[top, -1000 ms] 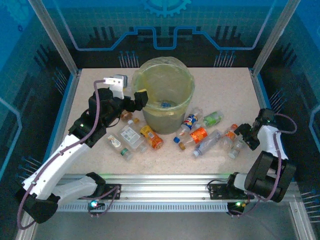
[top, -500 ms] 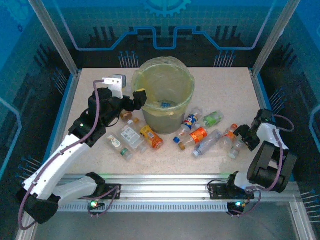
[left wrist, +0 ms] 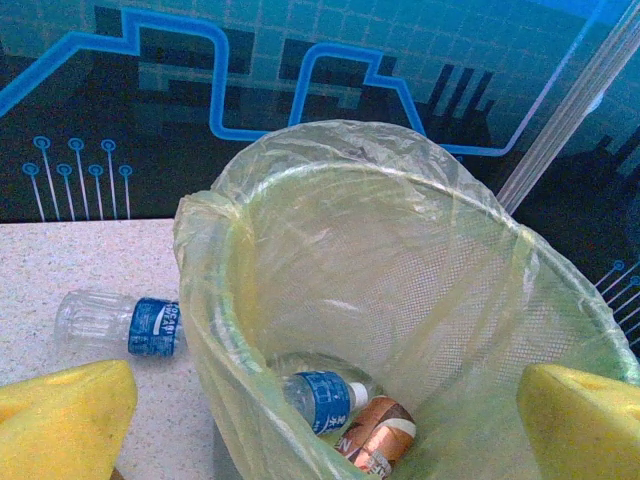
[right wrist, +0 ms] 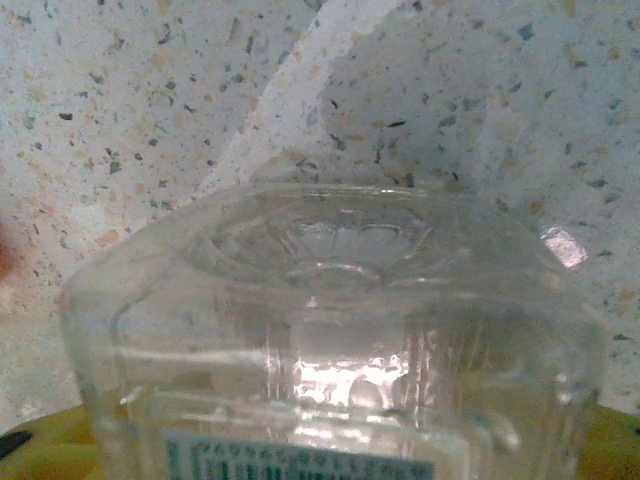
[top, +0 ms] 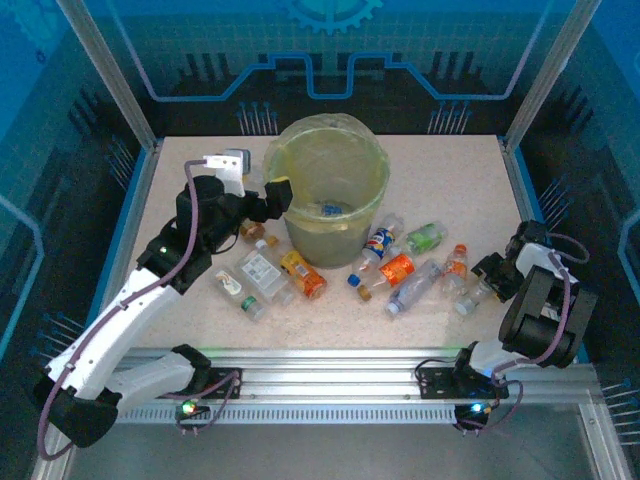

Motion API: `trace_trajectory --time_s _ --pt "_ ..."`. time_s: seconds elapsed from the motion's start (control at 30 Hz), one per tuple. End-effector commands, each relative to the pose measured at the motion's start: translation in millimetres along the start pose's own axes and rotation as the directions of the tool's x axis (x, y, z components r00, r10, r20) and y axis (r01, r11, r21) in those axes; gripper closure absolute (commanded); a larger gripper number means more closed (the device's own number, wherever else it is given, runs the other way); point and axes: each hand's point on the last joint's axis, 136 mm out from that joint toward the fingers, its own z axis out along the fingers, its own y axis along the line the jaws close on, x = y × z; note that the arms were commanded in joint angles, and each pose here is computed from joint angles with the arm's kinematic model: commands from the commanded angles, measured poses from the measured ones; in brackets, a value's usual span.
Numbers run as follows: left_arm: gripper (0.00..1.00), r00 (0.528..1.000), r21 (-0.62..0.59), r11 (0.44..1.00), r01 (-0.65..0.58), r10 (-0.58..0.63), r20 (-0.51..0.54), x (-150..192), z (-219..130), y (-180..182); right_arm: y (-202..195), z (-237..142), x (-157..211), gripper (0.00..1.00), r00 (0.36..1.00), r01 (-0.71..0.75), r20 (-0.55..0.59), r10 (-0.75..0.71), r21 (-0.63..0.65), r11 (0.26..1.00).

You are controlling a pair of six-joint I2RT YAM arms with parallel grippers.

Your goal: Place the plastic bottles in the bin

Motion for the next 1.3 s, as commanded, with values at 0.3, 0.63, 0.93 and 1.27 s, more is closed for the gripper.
trace_trajectory --time_s 0.3,0.63,0.93,1.27 --pt "0.01 1.000 -0.035 0.999 0.025 -0.025 0.002 2.8 2.5 11.0 -10.2 -41.1 -12.6 0.67 0.993 0.026 0.116 -0.034 0.064 0.998" --pt "0.01 0.998 -0.076 0.995 0.068 -0.068 0.008 8.7 -0.5 23.4 45.9 -156.8 -6.5 0.70 0.907 0.207 0.370 -0.199 0.020 0.978" --pt "0.01 0.988 -0.187 0.971 0.148 -0.138 0.065 19.0 -16.7 52.3 147.6 -263.3 21.1 0.73 0.777 0.449 0.555 -0.296 -0.159 0.879" --pt "0.01 0.966 -0.340 0.906 0.252 -0.216 0.139 39.0 -49.2 93.3 288.7 -360.9 79.9 0.73 0.579 0.748 0.722 -0.379 -0.285 0.599"
